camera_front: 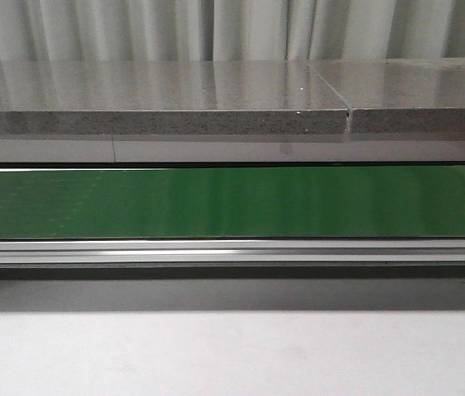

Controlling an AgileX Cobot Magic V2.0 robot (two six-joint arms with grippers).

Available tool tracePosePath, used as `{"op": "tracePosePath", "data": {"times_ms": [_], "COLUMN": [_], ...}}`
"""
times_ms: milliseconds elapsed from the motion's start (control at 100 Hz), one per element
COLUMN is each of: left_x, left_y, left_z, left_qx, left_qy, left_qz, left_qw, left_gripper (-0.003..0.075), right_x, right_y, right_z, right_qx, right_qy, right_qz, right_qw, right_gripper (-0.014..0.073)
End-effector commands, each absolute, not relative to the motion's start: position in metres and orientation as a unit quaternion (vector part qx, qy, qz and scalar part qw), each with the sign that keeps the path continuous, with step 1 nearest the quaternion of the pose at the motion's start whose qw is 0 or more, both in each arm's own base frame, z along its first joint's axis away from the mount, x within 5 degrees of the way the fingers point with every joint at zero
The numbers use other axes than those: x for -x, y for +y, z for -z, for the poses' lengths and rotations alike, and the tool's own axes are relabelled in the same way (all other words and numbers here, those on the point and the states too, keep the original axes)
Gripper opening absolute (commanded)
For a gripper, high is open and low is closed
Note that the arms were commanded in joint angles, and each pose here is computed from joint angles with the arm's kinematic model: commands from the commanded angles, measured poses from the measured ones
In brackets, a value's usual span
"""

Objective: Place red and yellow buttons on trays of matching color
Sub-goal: 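Grasp the red button and set it on the belt with left gripper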

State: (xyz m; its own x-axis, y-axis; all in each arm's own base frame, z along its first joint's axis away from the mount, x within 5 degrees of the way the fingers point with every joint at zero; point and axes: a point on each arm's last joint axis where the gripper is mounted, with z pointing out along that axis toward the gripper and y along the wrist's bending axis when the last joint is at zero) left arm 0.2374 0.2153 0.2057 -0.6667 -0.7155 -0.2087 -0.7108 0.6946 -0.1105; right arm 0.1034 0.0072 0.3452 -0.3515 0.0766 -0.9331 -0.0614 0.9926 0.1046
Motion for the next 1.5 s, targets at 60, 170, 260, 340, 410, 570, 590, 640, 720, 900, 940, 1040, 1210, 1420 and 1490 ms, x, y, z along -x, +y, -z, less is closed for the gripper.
{"op": "tracePosePath", "data": {"times_ms": [60,170,260,340,410,570,590,640,720,900,940,1040,1210,1420,1490], "left_x": [-0.246,-0.249,-0.248,-0.248,-0.25,-0.261,-0.264,-0.271,-0.283,-0.305,-0.31,-0.319,-0.328,-0.331,-0.332], "left_y": [0.206,0.194,0.182,0.171,0.161,0.13,0.126,0.115,0.099,0.066,0.06,0.05,0.039,0.038,0.037], "left_z": [-0.242,-0.255,-0.274,-0.297,-0.319,-0.355,-0.357,-0.36,-0.359,-0.345,-0.34,-0.328,-0.313,-0.307,-0.307], "left_qx": [0.371,0.349,0.324,0.306,0.287,0.227,0.218,0.198,0.166,0.1,0.086,0.068,0.045,0.043,0.045], "left_qy": [0.908,0.913,0.917,0.916,0.916,0.929,0.931,0.935,0.944,0.96,0.964,0.97,0.978,0.98,0.979], "left_qz": [-0.007,-0.012,-0.016,-0.02,-0.021,-0.007,-0.005,0.002,0.013,0.028,0.032,0.035,0.031,0.033,0.039], "left_qw": [0.193,0.213,0.232,0.258,0.278,0.293,0.293,0.294,0.284,0.261,0.251,0.23,0.202,0.193,0.194], "left_gripper": [0.0158,0.0158,0.0158,0.0158,0.0158,0.0158,0.0158,0.0158,0.0158,0.0158,0.0158,0.0158,0.0158,0.0281,0.0419], "right_x": [-0.104,-0.104,-0.104,-0.104,-0.104,-0.104,-0.104,-0.104,-0.104,-0.104,-0.104,-0.104,-0.104,-0.104,-0.104], "right_y": [0.007,0.007,0.007,0.007,0.007,0.007,0.007,0.007,0.007,0.007,0.007,0.007,0.007,0.007,0.007], "right_z": [-0.359,-0.359,-0.359,-0.359,-0.359,-0.359,-0.359,-0.359,-0.359,-0.359,-0.359,-0.359,-0.359,-0.359,-0.359], "right_qx": [-0.009,-0.009,-0.009,-0.009,-0.009,-0.009,-0.009,-0.009,-0.009,-0.009,-0.009,-0.009,-0.009,-0.009,-0.009], "right_qy": [0.793,0.793,0.793,0.793,0.793,0.793,0.793,0.793,0.793,0.793,0.793,0.793,0.793,0.793,0.793], "right_qz": [-0.062,-0.062,-0.062,-0.062,-0.062,-0.062,-0.062,-0.062,-0.062,-0.062,-0.062,-0.062,-0.062,-0.062,-0.062], "right_qw": [0.606,0.606,0.606,0.606,0.606,0.606,0.606,0.606,0.606,0.606,0.606,0.606,0.606,0.606,0.606], "right_gripper": [-0.0066,-0.0066,-0.0066,-0.0066,-0.0066,-0.0066,-0.0066,-0.0066,-0.0066,-0.0066,-0.0066,-0.0066,-0.0066,-0.0066,-0.0066]}}
